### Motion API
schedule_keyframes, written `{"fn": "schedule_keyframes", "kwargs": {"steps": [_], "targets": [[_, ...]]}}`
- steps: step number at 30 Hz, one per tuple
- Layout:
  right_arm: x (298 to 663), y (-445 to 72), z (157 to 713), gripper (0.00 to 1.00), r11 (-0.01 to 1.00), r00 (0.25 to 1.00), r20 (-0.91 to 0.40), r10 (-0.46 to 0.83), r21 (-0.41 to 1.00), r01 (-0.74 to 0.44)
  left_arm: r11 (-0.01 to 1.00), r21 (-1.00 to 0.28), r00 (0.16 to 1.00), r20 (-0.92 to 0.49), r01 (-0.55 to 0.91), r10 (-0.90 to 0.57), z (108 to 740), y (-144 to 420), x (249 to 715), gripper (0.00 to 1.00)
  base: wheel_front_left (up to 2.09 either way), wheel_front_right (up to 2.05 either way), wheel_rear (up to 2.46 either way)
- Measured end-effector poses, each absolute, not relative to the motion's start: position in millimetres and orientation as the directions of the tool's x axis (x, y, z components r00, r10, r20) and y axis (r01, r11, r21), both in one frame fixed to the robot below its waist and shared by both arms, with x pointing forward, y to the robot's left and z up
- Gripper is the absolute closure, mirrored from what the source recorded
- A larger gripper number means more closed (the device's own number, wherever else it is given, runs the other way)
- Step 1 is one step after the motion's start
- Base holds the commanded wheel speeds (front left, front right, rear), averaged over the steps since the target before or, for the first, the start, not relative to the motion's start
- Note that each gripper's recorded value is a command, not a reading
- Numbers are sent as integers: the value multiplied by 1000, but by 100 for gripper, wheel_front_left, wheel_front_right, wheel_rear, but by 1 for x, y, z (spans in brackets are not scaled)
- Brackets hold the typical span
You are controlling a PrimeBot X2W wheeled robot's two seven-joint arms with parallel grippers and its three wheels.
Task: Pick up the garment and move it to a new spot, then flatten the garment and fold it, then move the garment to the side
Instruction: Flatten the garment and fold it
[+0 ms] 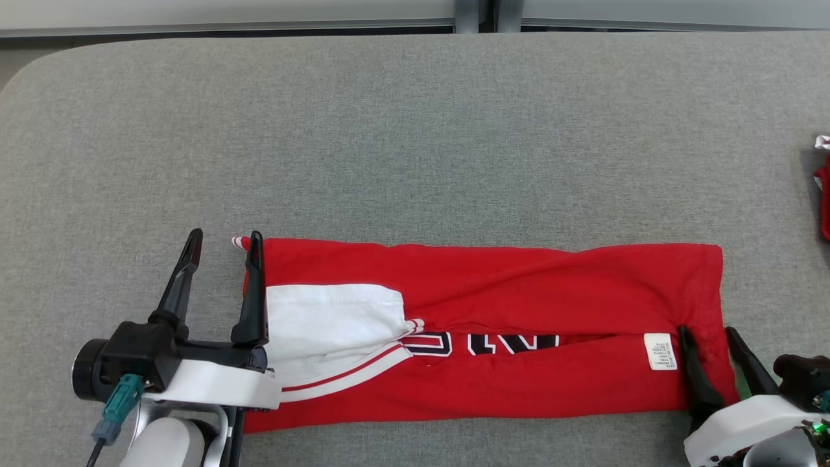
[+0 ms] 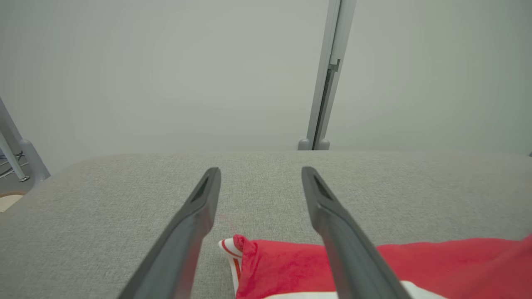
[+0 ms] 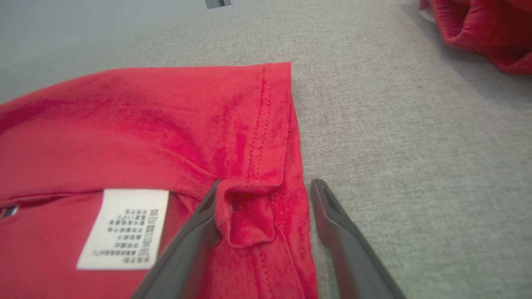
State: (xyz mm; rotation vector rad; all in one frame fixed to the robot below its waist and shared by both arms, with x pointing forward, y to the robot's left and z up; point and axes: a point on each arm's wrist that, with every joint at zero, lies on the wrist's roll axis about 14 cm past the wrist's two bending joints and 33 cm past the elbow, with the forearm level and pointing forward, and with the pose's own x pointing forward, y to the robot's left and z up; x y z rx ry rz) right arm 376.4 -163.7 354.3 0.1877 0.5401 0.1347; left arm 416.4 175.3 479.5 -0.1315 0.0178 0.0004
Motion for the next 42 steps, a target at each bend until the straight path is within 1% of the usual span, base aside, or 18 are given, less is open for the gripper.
{"fn": "schedule_keyframes", "kwargs": {"steps": [2, 3, 4, 8, 12, 17, 23, 25, 26, 28, 31, 35, 38, 42], "targets": [[376, -161, 353, 0, 972, 845, -502, 184, 219, -82, 992, -127, 1000, -13, 6, -8, 480, 174, 417, 0, 0, 0, 0], [376, -161, 353, 59, 972, 844, -503, 187, 221, -83, 992, -125, 1000, -12, 8, -10, 480, 174, 417, 0, 0, 0, 0], [376, -161, 353, 100, 971, 842, -505, 188, 223, -83, 992, -125, 1000, -12, 9, -11, 480, 173, 418, 0, 0, 0, 0], [375, -160, 351, 100, 971, 827, -527, 197, 224, -88, 992, -126, 1000, -9, 14, -15, 481, 172, 418, 0, 0, 0, 0], [382, -169, 361, 100, 976, 839, -513, 181, 199, -89, 992, -126, 1000, -5, 17, -17, 482, 171, 419, 0, 0, 0, 0], [392, -200, 378, 100, 989, 872, -478, 109, 137, -49, 991, -130, 1000, 5, 21, -21, 485, 169, 420, 0, 0, 0, 0], [392, -242, 391, 100, 998, 883, -469, 15, 61, 15, 990, -138, 1000, 14, 21, -19, 488, 168, 419, 0, 0, 0, 0], [393, -244, 395, 100, 998, 889, -458, 11, 56, 17, 990, -139, 1000, 15, 22, -20, 488, 168, 418, 0, 0, 0, 0], [396, -241, 404, 100, 998, 901, -432, 21, 57, 4, 990, -140, 1000, 19, 22, -20, 490, 168, 418, 0, 0, 0, 0], [402, -229, 419, 100, 998, 919, -391, 54, 62, -32, 990, -139, 1000, 24, 22, -19, 492, 168, 417, 0, 0, 0, 0], [414, -196, 448, 100, 989, 941, -308, 140, 77, -123, 990, -137, 999, 33, 23, -19, 495, 168, 416, 0, 0, 0, 0], [419, -131, 482, 100, 952, 926, -224, 303, 120, -282, 990, -137, 999, 33, 23, -19, 496, 168, 413, 0, 0, 0, 0], [414, -74, 495, 100, 890, 876, -182, 446, 194, -413, 991, -136, 999, 32, 20, -16, 496, 169, 411, 0, 0, 0, 0], [393, 2, 496, 100, 767, 765, -157, 624, 310, -562, 990, -139, 999, 32, 3, 2, 497, 173, 407, 0, 0, 0, 0]]}}
